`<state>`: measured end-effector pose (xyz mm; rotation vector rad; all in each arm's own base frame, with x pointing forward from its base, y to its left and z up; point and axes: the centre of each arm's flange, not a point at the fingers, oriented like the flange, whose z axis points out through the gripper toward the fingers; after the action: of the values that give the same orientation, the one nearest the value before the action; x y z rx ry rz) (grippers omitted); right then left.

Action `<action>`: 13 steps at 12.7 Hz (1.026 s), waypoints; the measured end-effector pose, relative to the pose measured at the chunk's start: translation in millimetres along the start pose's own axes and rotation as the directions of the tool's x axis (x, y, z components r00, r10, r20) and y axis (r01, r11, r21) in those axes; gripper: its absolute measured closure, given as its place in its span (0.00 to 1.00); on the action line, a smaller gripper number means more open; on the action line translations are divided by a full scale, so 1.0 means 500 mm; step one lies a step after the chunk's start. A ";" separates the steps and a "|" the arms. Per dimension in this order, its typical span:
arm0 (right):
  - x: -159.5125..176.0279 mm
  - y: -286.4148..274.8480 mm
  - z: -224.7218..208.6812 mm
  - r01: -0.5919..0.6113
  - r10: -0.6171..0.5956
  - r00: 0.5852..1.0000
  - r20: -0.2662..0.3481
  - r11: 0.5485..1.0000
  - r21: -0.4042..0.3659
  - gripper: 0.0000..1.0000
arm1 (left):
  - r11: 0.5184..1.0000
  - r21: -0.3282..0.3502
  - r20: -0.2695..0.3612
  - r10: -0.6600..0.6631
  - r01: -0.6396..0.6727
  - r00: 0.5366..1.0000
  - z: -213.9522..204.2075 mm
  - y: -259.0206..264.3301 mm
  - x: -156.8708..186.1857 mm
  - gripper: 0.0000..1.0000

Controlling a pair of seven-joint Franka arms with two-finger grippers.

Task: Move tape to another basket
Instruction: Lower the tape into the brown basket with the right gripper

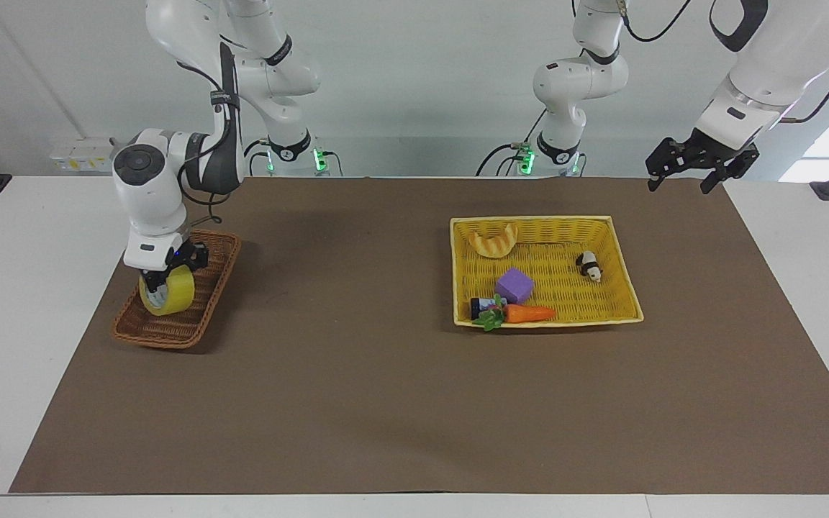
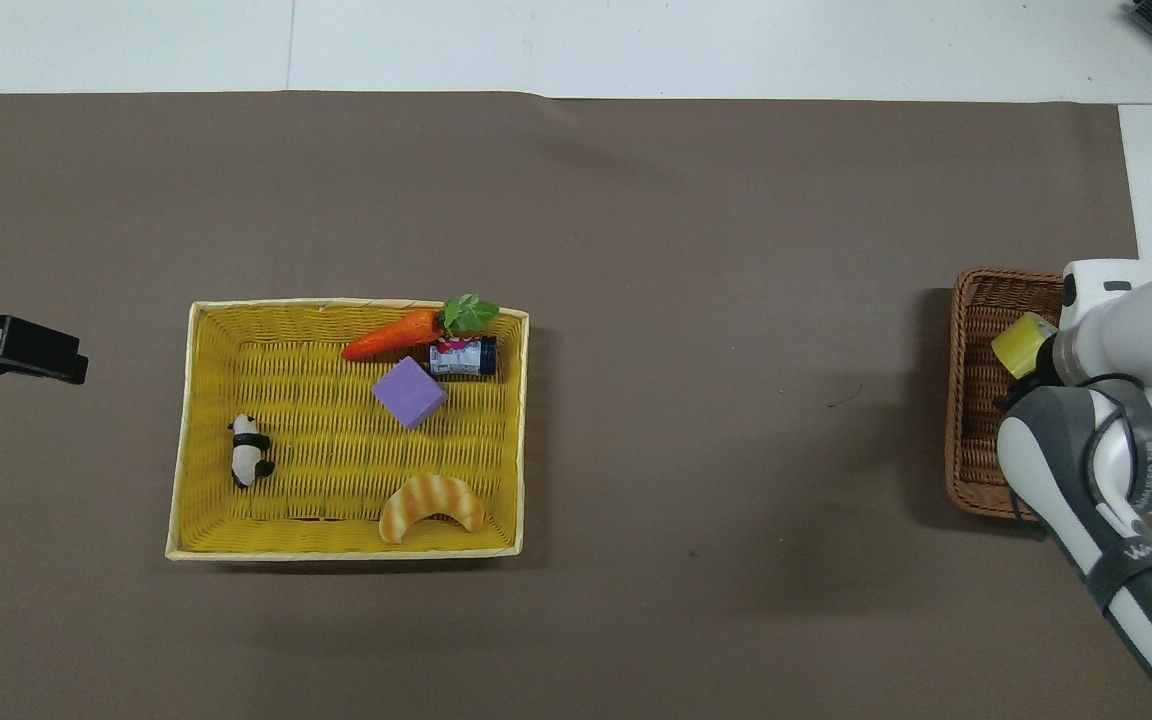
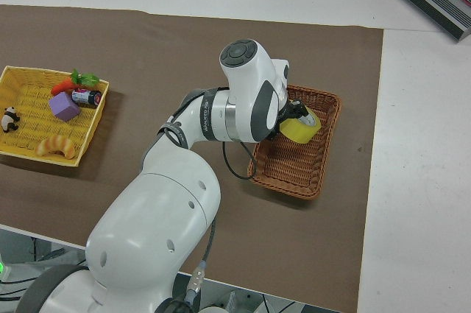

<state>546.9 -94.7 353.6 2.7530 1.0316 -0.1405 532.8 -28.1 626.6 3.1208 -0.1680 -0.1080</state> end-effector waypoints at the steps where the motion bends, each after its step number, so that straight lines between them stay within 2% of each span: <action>1: -0.001 -0.005 0.008 0.002 -0.002 1.000 -0.001 1.000 0.002 0.93 | 1.000 0.000 0.000 0.000 0.000 1.000 0.000 0.000 0.000 0.00; 4: -0.002 -0.010 0.016 -0.004 0.004 1.000 -0.004 1.000 0.002 0.59 | 1.000 0.000 0.000 0.000 0.000 1.000 0.000 0.000 0.000 0.00; 6: -0.002 -0.011 0.017 -0.037 0.037 0.999 -0.014 0.999 0.016 0.32 | 1.000 0.000 0.001 0.000 0.000 1.000 0.000 0.000 0.000 0.00; 8: 0.001 -0.018 0.017 -0.127 0.135 0.989 -0.064 0.986 0.111 0.07 | 1.000 0.000 0.001 0.000 0.000 1.000 0.000 0.000 0.000 0.00; 9: 0.000 -0.020 0.010 -0.172 0.187 0.979 -0.081 0.970 0.171 0.00 | 1.000 0.000 0.001 0.000 0.000 1.000 0.000 0.000 0.000 0.00; 11: -0.004 -0.010 -0.026 -0.245 0.274 0.958 -0.089 0.937 0.249 0.00 | 1.000 0.000 0.001 0.000 0.000 1.000 0.000 0.000 0.000 0.00; 13: -0.007 0.004 -0.085 -0.327 0.371 0.923 -0.105 0.898 0.296 0.00 | 1.000 0.000 0.001 0.000 0.000 1.000 0.000 0.000 0.000 0.00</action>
<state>546.4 -89.2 395.9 3.1950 0.5612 -0.0071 532.7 -28.0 626.7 3.1209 -0.1681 -0.1098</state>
